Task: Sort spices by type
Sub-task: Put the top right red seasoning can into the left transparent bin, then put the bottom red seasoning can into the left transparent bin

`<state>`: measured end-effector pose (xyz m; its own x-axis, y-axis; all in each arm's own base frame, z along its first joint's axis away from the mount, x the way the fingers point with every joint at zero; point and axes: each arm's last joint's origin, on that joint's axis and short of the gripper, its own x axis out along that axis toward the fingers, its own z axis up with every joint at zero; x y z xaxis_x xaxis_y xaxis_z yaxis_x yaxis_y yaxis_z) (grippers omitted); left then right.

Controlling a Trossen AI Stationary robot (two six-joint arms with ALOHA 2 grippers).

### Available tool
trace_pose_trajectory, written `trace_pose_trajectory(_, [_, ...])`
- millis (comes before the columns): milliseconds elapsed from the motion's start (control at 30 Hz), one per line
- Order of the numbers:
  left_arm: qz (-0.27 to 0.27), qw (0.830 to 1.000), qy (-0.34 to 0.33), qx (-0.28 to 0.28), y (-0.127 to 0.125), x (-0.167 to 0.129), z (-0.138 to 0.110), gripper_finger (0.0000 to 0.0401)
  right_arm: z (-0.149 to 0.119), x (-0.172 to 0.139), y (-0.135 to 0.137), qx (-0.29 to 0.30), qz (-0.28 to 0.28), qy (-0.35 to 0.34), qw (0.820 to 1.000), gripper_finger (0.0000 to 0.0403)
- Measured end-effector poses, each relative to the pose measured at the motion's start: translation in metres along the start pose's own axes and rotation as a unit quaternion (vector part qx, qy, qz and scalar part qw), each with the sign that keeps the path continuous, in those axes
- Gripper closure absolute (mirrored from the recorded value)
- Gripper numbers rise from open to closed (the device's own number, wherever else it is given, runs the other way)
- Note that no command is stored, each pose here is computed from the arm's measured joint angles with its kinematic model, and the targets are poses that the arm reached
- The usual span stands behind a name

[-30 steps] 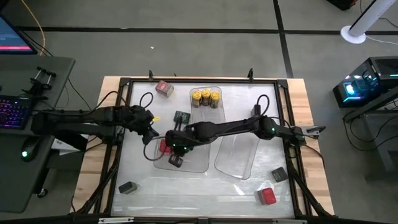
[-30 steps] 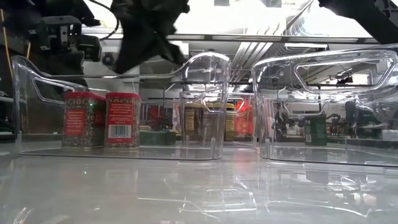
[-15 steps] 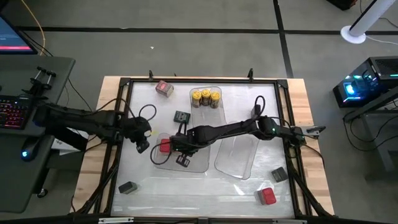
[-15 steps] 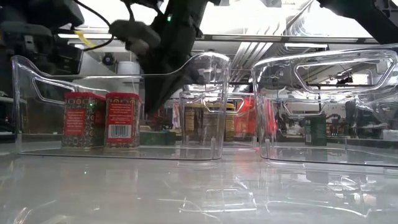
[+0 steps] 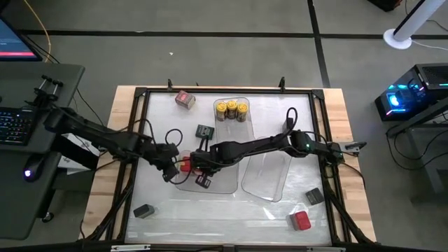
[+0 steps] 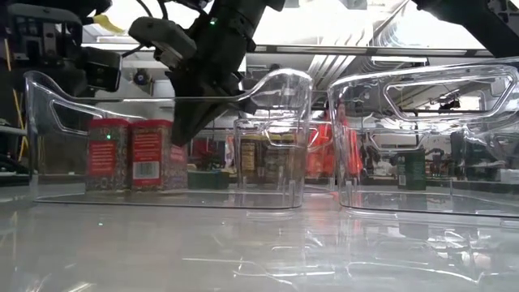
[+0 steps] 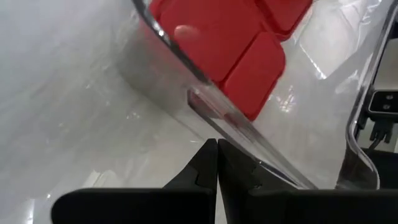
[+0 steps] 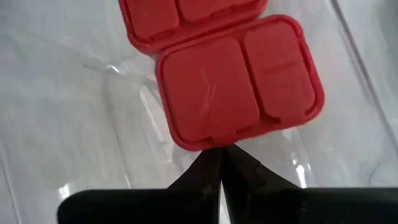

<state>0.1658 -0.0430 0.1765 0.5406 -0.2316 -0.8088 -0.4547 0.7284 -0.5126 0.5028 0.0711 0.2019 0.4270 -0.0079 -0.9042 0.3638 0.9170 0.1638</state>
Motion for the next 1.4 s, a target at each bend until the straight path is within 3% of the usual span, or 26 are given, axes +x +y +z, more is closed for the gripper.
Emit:
trace_pose_trajectory(200, [-0.003,1.000,0.008,-0.008,-0.005,0.006,-0.004,0.0401,0.003,0.000,-0.001,-0.004,-0.003,-0.012,1.000,0.0403])
trace_pose_trajectory(500, [0.013,1.000,-0.013,-0.012,-0.002,0.002,-0.002,0.0401,0.002,-0.012,-0.006,-0.063,-0.019,0.023,0.998,0.0403])
trace_pose_trajectory(800, [0.044,0.999,-0.028,-0.013,0.007,-0.007,-0.001,0.0401,0.002,-0.021,-0.012,-0.082,-0.014,0.043,0.996,0.0403])
trace_pose_trajectory(933, [0.080,0.995,-0.051,-0.019,0.016,-0.019,-0.005,0.0401,-0.001,-0.056,-0.014,-0.087,-0.018,0.052,0.995,0.0403])
trace_pose_trajectory(1133, [0.057,0.993,-0.096,-0.027,0.018,-0.038,-0.007,0.0401,-0.011,-0.131,-0.018,-0.031,-0.027,0.046,0.998,0.0403])
trace_pose_trajectory(1267, [0.039,0.993,-0.111,-0.029,0.017,-0.043,-0.007,0.0401,-0.042,-0.188,-0.003,0.011,-0.024,0.056,0.998,0.0403])
trace_pose_trajectory(1400, [0.039,0.993,-0.110,-0.030,0.017,-0.043,-0.007,0.0401,-0.082,-0.231,0.013,0.121,-0.024,0.078,0.989,0.0402])
